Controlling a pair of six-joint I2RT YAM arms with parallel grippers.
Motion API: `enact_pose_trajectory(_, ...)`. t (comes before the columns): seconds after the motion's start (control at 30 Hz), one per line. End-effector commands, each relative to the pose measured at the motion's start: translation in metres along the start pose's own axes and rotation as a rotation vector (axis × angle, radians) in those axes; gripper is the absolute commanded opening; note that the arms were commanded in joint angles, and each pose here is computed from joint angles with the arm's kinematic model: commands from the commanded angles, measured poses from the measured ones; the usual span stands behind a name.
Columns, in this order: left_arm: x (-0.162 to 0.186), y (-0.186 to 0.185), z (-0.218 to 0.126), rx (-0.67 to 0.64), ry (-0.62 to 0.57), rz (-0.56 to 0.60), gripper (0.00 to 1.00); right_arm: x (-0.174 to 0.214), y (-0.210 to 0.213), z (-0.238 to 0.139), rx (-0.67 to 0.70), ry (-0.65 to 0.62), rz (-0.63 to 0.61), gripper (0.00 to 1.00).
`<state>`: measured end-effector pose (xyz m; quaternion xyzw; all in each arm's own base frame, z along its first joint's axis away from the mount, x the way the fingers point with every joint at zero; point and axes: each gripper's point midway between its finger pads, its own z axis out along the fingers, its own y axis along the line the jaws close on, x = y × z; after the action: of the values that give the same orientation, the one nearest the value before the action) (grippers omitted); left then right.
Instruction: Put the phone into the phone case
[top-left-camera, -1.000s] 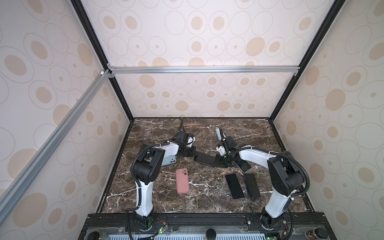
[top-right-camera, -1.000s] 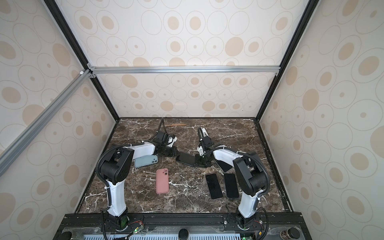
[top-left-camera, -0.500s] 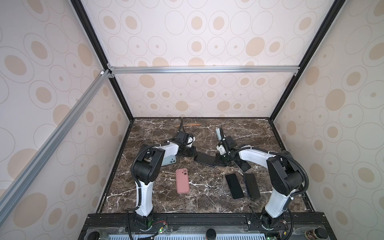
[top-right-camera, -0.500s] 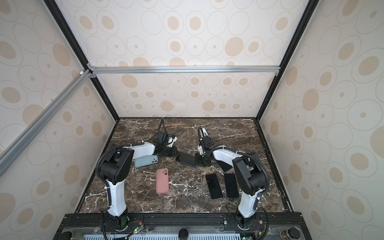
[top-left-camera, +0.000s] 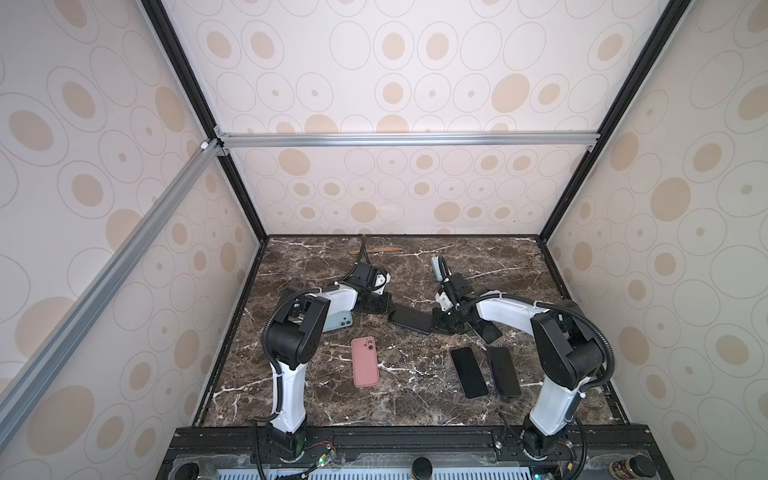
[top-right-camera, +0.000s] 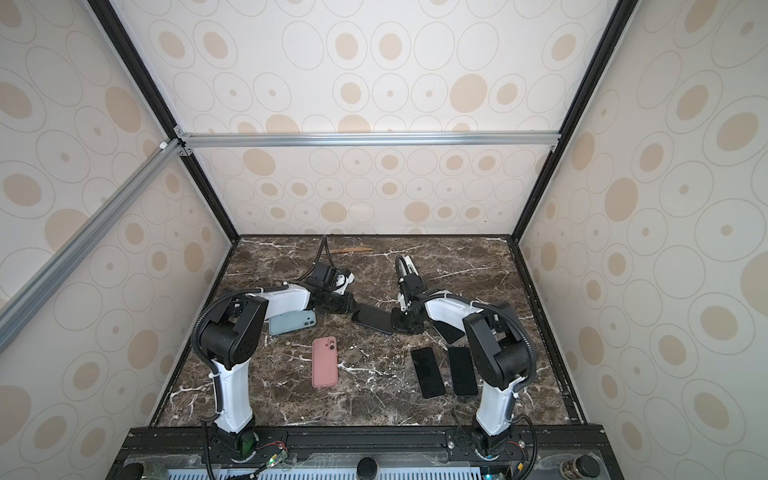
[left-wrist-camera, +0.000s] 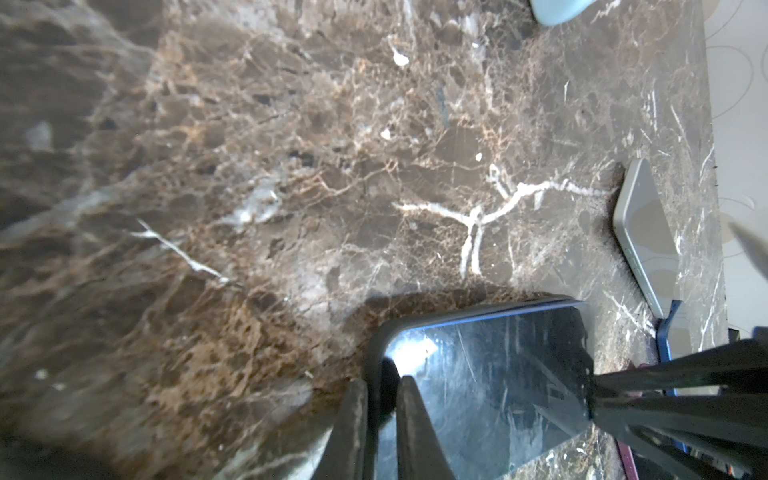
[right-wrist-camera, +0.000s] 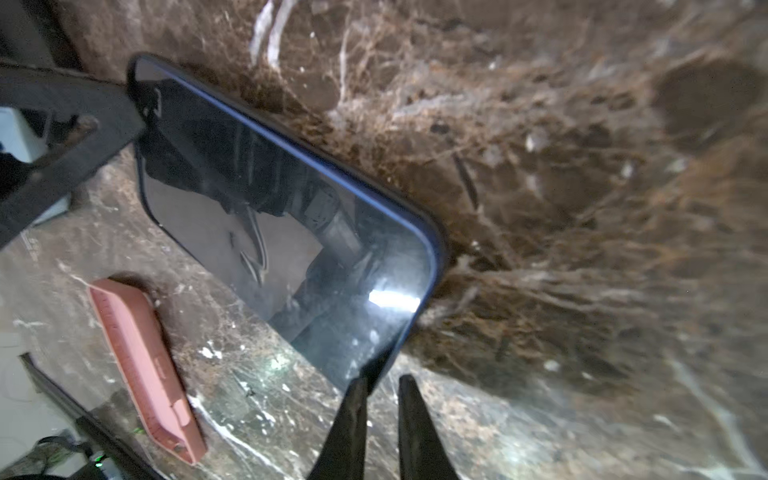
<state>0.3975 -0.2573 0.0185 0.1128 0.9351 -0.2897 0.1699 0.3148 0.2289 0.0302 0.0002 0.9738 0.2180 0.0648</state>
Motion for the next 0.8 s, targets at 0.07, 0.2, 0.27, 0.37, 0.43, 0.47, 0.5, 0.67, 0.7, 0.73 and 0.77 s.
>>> enact_pose_trajectory(0.07,0.099,0.032,0.032,-0.105,0.297,-0.075,0.14,0.025,-0.028,0.015,0.111,0.088,0.052,0.16)
enact_pose_trajectory(0.2,0.1,0.031,0.034,-0.097,0.3,-0.081,0.14,0.024,-0.026,0.023,0.092,0.103,0.062,0.14)
enact_pose_trajectory(0.27,0.1,0.031,0.034,-0.093,0.302,-0.083,0.14,0.027,-0.029,0.027,0.104,0.122,0.068,0.14)
enact_pose_trajectory(0.37,0.103,0.029,0.036,-0.078,0.309,-0.093,0.14,0.033,-0.036,0.035,0.128,0.154,0.076,0.14)
enact_pose_trajectory(0.43,0.104,0.028,0.037,-0.067,0.312,-0.098,0.14,0.036,-0.041,0.039,0.139,0.159,0.079,0.13)
enact_pose_trajectory(0.47,0.104,0.028,0.037,-0.068,0.312,-0.099,0.14,0.037,-0.044,0.041,0.148,0.161,0.078,0.13)
enact_pose_trajectory(0.5,0.105,0.029,0.037,-0.071,0.313,-0.099,0.14,0.04,-0.048,0.043,0.158,0.167,0.079,0.12)
enact_pose_trajectory(0.67,0.106,0.029,0.038,-0.071,0.316,-0.102,0.14,0.051,-0.062,0.057,0.185,0.194,0.083,0.11)
enact_pose_trajectory(0.7,0.106,0.03,0.038,-0.072,0.315,-0.102,0.14,0.052,-0.064,0.06,0.19,0.197,0.081,0.11)
enact_pose_trajectory(0.73,0.107,0.03,0.038,-0.075,0.316,-0.103,0.14,0.053,-0.067,0.062,0.199,0.203,0.076,0.11)
enact_pose_trajectory(0.77,0.107,0.031,0.038,-0.078,0.316,-0.102,0.14,0.053,-0.069,0.064,0.207,0.204,0.073,0.11)
